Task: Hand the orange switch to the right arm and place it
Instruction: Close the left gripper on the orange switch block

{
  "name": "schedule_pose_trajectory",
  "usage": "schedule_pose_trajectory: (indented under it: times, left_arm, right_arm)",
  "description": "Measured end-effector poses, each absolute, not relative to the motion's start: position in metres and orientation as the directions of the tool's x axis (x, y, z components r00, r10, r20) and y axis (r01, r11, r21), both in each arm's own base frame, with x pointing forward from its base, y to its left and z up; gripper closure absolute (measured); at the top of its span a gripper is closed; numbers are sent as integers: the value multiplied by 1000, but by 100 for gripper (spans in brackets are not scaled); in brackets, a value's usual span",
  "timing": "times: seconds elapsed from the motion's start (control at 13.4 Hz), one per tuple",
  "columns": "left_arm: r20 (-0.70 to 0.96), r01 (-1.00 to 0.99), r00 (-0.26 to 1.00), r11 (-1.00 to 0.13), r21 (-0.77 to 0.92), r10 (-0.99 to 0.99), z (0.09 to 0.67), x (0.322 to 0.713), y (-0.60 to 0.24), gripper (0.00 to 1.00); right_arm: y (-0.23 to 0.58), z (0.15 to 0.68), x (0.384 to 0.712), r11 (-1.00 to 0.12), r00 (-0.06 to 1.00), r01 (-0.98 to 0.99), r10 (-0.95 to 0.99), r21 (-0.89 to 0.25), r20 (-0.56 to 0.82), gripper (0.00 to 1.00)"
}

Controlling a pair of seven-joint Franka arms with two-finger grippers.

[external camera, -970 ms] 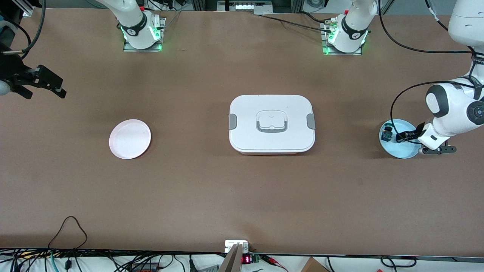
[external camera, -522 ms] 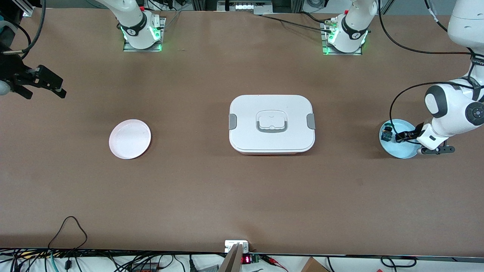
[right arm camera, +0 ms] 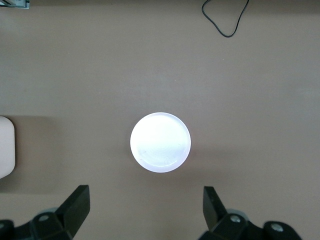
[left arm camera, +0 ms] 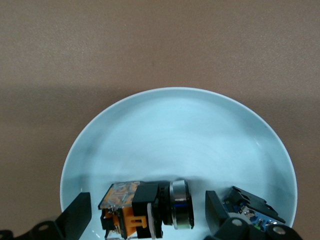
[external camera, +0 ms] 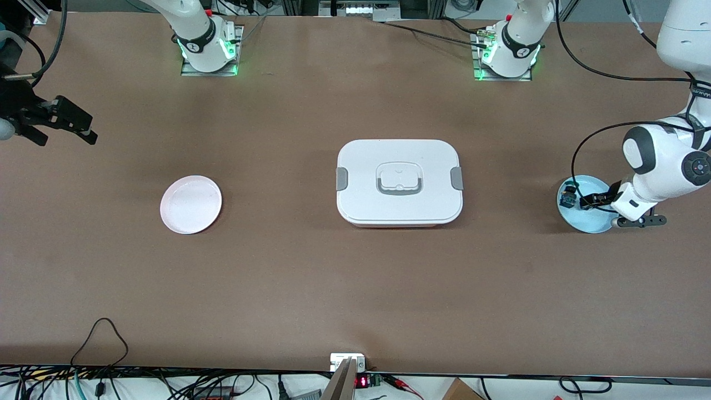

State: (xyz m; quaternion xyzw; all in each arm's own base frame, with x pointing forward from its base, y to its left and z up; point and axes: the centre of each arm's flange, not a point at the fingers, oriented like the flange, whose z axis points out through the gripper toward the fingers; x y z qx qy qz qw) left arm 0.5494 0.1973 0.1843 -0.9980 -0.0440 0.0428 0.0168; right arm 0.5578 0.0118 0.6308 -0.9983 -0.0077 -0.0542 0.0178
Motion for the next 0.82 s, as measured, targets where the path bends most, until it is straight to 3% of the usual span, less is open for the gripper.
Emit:
schedule_pose_trajectory:
  times: [0.3, 0.52, 0.82]
  left_arm:
    - [-85, 87, 992, -996, -37, 90, 184, 549, 197, 0]
    - [-85, 59, 994, -998, -35, 62, 184, 550, 198, 28]
    - [-83, -10, 996, -999, -30, -7, 185, 551, 198, 28]
  right_arm:
    - [12, 631, 558, -999, 994, 17, 13, -35, 109, 0]
    - [12, 631, 558, -999, 994, 17, 13, -35, 109, 0]
    - [12, 631, 558, -999, 994, 17, 13, -35, 109, 0]
